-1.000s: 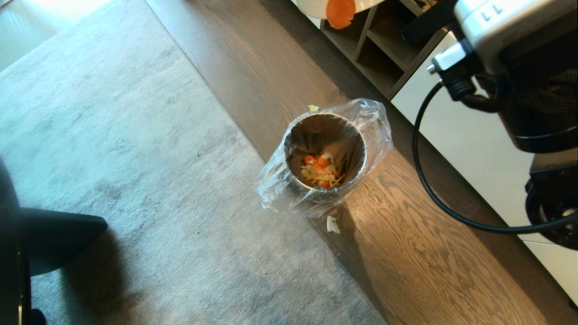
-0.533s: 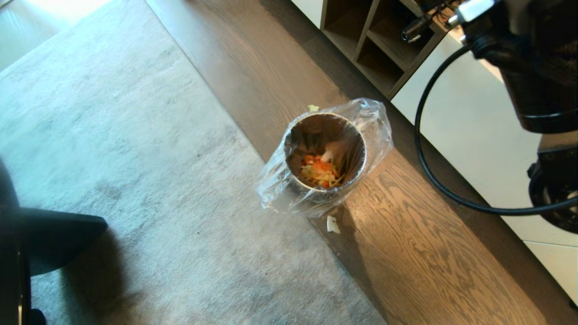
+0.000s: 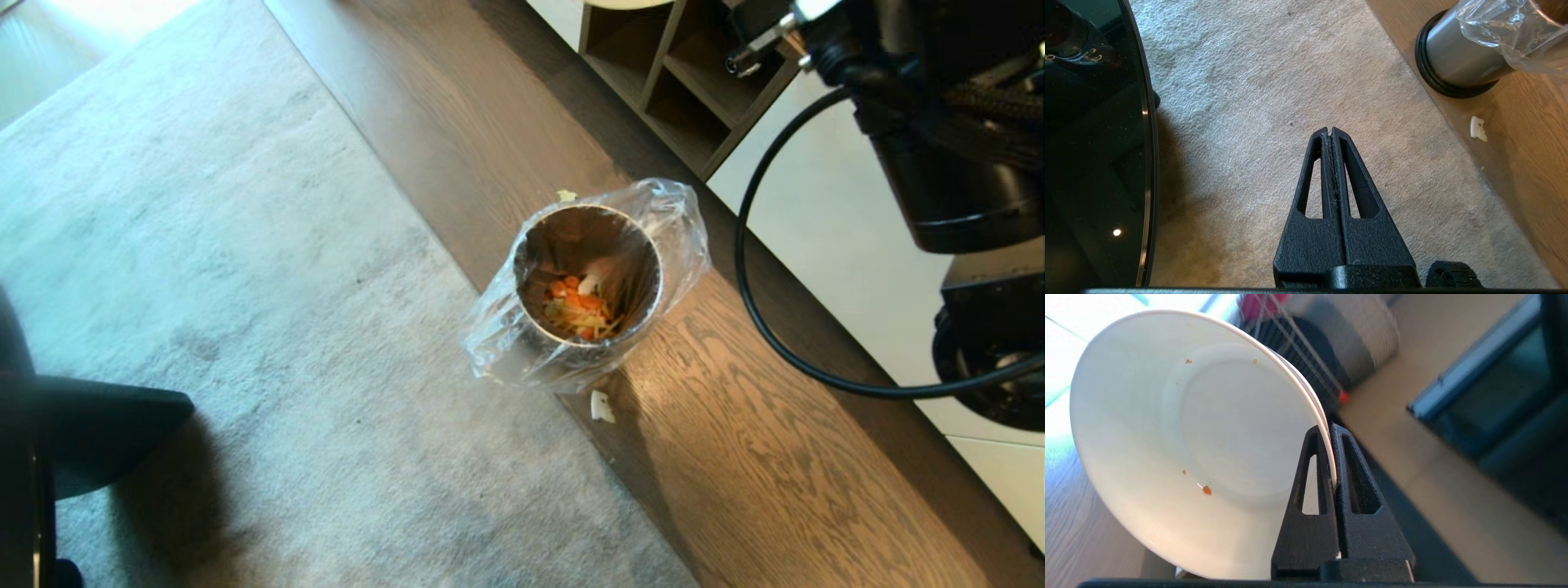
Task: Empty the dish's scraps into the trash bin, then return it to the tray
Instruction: Pour the leftover food from the bowl into the trash can
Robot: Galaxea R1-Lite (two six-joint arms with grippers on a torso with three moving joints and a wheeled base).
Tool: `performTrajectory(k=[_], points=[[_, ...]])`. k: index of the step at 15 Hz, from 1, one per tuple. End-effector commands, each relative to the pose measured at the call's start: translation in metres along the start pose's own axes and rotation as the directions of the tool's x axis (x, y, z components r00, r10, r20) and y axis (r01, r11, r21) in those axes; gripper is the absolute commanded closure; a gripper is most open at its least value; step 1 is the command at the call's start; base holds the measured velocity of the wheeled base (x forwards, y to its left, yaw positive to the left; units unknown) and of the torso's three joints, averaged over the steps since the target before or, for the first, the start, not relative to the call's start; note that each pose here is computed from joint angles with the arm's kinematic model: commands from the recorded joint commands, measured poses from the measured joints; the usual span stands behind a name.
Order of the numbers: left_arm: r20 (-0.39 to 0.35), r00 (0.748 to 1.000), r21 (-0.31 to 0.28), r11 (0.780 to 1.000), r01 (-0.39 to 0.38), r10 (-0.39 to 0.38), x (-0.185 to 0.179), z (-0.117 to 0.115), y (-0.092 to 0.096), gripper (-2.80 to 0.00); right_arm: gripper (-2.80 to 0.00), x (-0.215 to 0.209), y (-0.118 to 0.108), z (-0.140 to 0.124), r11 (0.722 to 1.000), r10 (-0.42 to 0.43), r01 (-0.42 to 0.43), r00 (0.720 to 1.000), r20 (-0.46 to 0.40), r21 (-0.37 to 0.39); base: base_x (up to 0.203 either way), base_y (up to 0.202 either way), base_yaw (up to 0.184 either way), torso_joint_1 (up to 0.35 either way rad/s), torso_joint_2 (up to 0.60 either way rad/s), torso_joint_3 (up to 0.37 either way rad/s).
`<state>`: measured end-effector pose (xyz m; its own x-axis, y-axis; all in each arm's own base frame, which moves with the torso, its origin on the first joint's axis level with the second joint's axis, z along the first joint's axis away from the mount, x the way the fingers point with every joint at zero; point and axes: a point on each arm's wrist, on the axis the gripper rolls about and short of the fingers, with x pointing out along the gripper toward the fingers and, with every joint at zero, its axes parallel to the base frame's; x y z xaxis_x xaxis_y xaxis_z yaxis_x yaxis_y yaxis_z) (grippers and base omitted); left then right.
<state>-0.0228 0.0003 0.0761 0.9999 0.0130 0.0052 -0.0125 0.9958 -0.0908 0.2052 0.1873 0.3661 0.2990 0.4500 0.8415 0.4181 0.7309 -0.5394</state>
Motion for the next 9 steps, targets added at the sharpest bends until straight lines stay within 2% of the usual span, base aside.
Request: performTrajectory(k=[1,3,5,7,9], points=[[0.001,1.000,-0.001,1.000,-0.001,0.001,0.000,0.000,0.000,0.00,0.00,-0.002,-0.002,-0.005,0.997,-0.069,0.075,0.984,-0.163,0.032,0.000,0.000,0.000,0.000,0.00,0.000],[0.001,1.000,-0.001,1.000,-0.001,0.001,0.000,0.000,0.000,0.00,0.00,-0.009,0.003,-0.013,0.994,-0.066,0.090,0.944,-0.323,0.059,0.000,0.000,0.000,0.000,0.00,0.000],[0.001,1.000,-0.001,1.000,-0.001,0.001,0.000,0.000,0.000,0.00,0.00,-0.019,0.008,-0.019,0.990,-0.022,0.083,0.882,-0.470,0.110,0.000,0.000,0.000,0.000,0.00,0.000],[0.001,1.000,-0.001,1.000,-0.001,0.001,0.000,0.000,0.000,0.00,0.00,-0.022,0.011,-0.021,0.971,0.051,0.080,0.851,-0.522,0.226,0.000,0.000,0.000,0.000,0.00,0.000],[0.001,1.000,-0.001,1.000,-0.001,0.001,0.000,0.000,0.000,0.00,0.00,-0.025,0.004,-0.029,0.966,0.119,0.039,0.814,-0.569,0.257,0.000,0.000,0.000,0.000,0.00,0.000]])
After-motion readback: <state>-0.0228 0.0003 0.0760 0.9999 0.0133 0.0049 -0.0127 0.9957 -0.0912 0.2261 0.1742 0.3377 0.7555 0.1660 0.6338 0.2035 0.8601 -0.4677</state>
